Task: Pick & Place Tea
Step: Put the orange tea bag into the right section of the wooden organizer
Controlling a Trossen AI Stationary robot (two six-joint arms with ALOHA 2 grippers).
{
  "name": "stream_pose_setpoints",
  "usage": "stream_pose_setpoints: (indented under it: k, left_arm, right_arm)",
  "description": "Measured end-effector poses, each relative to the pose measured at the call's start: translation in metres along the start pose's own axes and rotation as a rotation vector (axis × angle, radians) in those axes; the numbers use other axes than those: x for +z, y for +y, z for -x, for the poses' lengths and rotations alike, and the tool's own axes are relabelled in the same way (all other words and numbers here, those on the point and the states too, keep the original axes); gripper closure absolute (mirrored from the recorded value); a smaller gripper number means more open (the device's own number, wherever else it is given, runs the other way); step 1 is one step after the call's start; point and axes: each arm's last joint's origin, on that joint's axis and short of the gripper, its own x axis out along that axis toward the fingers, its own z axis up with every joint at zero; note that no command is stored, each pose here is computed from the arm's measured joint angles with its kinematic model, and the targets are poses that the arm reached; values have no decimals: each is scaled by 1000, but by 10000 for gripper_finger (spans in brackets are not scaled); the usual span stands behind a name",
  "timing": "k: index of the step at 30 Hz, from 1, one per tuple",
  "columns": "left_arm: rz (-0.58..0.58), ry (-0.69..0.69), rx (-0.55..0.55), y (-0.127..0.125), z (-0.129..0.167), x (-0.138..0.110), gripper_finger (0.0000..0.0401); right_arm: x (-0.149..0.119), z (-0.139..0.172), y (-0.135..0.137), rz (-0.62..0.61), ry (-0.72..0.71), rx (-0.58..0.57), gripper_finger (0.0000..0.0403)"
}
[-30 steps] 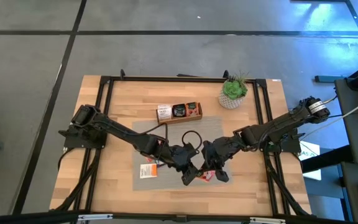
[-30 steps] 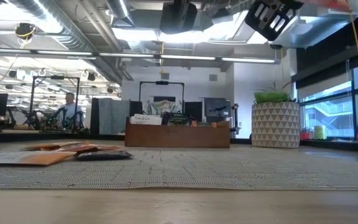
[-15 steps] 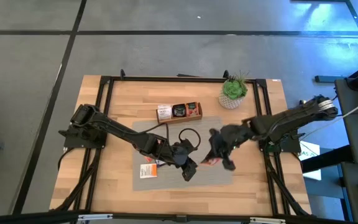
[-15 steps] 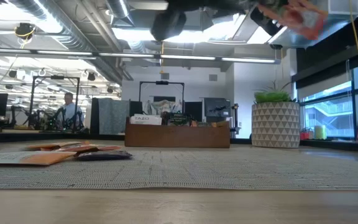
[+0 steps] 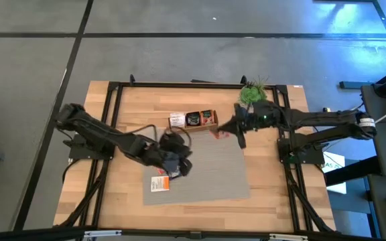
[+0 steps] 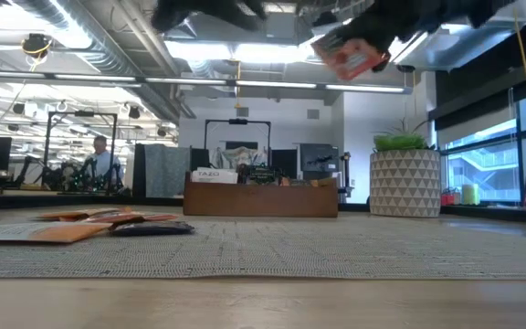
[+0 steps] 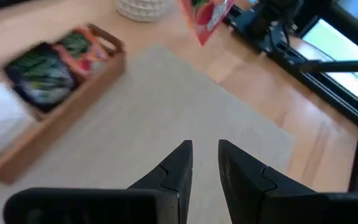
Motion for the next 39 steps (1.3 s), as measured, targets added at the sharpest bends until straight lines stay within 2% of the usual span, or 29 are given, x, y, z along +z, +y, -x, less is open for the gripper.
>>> stream_pose_setpoints:
  k: [3,10,17,24,30,39]
  left_arm:
    - [19,-34,-17,22,7,2,327]
    - [34,-120,-136,72,4,2,327]
    - [31,-127,-233,103,-11,1,329]
    - [50,-76,-230,123,-24,7,327]
    - [32,-74,-230,131,-28,14,328]
    - [19,-64,-239,139,-31,20,328]
  right_arm:
    - [-3,-6,-21,-15,-79,-73,400]
    - [-30,-31,-75,-67,-92,-212,400]
    - [-62,-66,-114,-137,-92,-180,400]
    - [-81,-80,-131,-143,-75,-205,400]
    - [-83,-79,-133,-53,-62,-229,398]
    - [-90,-79,-134,-27,12,-263,350]
